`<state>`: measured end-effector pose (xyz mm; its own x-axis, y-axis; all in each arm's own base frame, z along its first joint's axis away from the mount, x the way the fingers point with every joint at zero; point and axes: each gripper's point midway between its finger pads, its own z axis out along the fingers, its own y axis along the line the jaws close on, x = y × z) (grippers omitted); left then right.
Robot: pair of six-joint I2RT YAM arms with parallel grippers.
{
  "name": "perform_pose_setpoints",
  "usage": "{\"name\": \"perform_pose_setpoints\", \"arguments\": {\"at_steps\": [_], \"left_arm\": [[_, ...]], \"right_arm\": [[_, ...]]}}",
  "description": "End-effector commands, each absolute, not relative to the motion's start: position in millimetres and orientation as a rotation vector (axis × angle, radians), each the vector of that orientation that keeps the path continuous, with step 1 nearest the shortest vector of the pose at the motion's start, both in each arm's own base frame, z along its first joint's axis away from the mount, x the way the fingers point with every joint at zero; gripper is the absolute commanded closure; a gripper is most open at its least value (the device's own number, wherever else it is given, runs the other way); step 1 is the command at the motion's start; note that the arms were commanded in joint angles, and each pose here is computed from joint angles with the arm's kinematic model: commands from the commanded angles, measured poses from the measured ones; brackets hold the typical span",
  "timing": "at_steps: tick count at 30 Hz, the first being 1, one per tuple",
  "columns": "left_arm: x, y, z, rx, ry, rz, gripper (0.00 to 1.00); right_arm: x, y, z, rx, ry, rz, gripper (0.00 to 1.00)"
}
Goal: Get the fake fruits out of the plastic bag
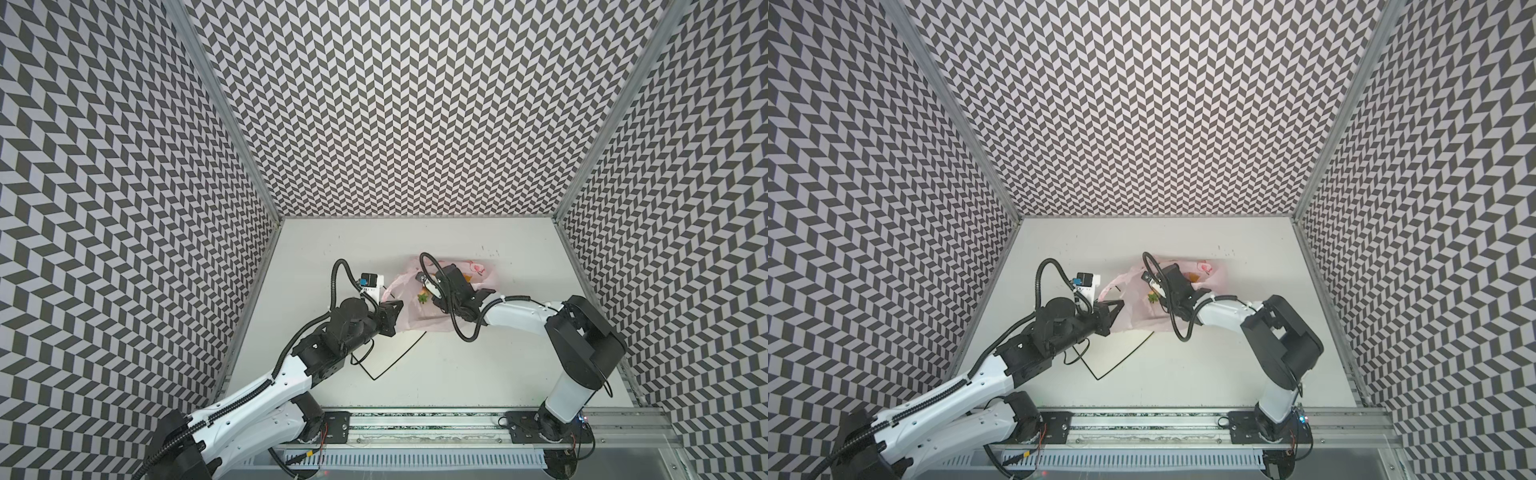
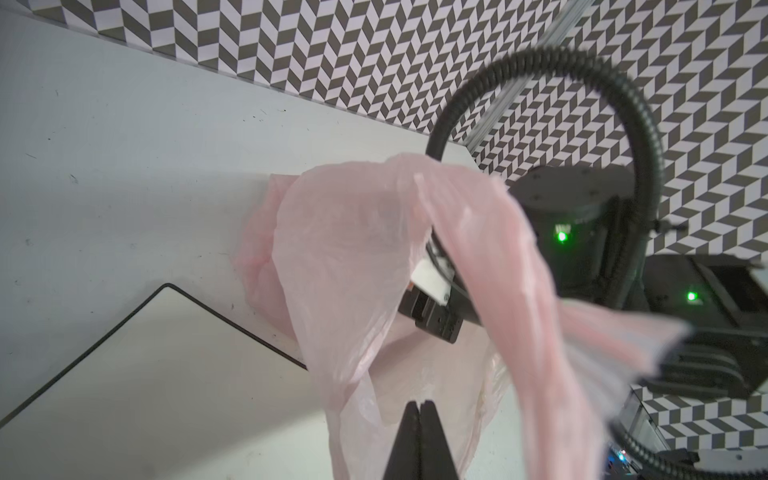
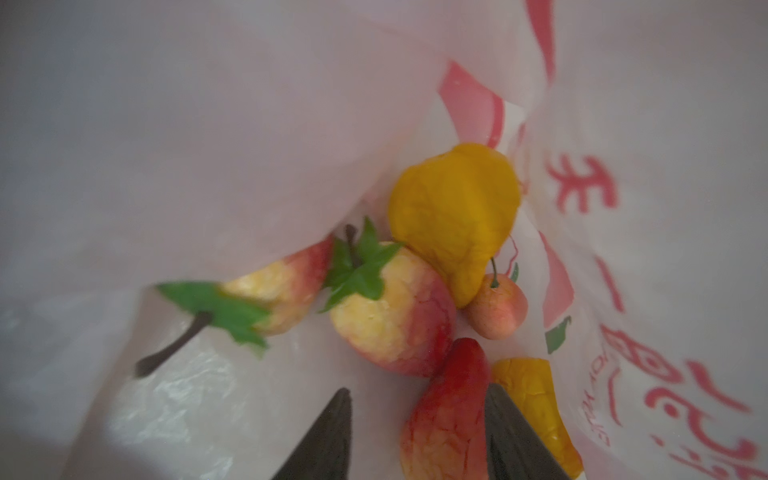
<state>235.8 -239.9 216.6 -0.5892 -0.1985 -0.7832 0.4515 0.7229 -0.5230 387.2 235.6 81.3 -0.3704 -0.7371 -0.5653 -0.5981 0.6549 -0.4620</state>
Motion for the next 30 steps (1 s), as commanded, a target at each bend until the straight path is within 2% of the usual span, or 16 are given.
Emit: {"name": "perform_pose_setpoints", "arguments": {"at_steps": [1, 5, 12, 15, 21, 27, 30], "left_arm": [[228.8, -242.9, 203.9, 0.238, 2.041, -0.875, 1.0], [218.5, -250.3, 177.0, 0.281, 2.104, -0.878, 1.0], [217.7, -253.0, 171.7, 0.295, 2.122, -0.873, 1.0], [217.8, -253.1, 172.4, 0.297, 2.122, -0.871, 1.0], [218.5, -250.1, 177.9, 0.285, 2.11, -0.863, 1.0], [220.7, -245.6, 188.6, 0.253, 2.079, -0.862, 1.0], [221.8, -245.0, 193.5, 0.242, 2.066, -0.864, 1.0]], "right_arm": [[390.6, 230.5, 87.8, -0.635, 2.27, 0.03, 0.39], [388.9, 245.1, 86.9, -0.411, 2.323, 0.293, 0.31], [405.2, 275.2, 91.6, -0.247, 2.288, 0.525, 0.22], [414.1, 275.6, 78.6, -0.209, 2.303, 0.499, 0.2], [420.6, 268.2, 53.3, -0.203, 2.337, 0.408, 0.25], [423.7, 262.4, 30.5, -0.195, 2.375, 0.341, 0.26], [427.5, 262.9, 29.3, -0.198, 2.374, 0.326, 0.31]]}}
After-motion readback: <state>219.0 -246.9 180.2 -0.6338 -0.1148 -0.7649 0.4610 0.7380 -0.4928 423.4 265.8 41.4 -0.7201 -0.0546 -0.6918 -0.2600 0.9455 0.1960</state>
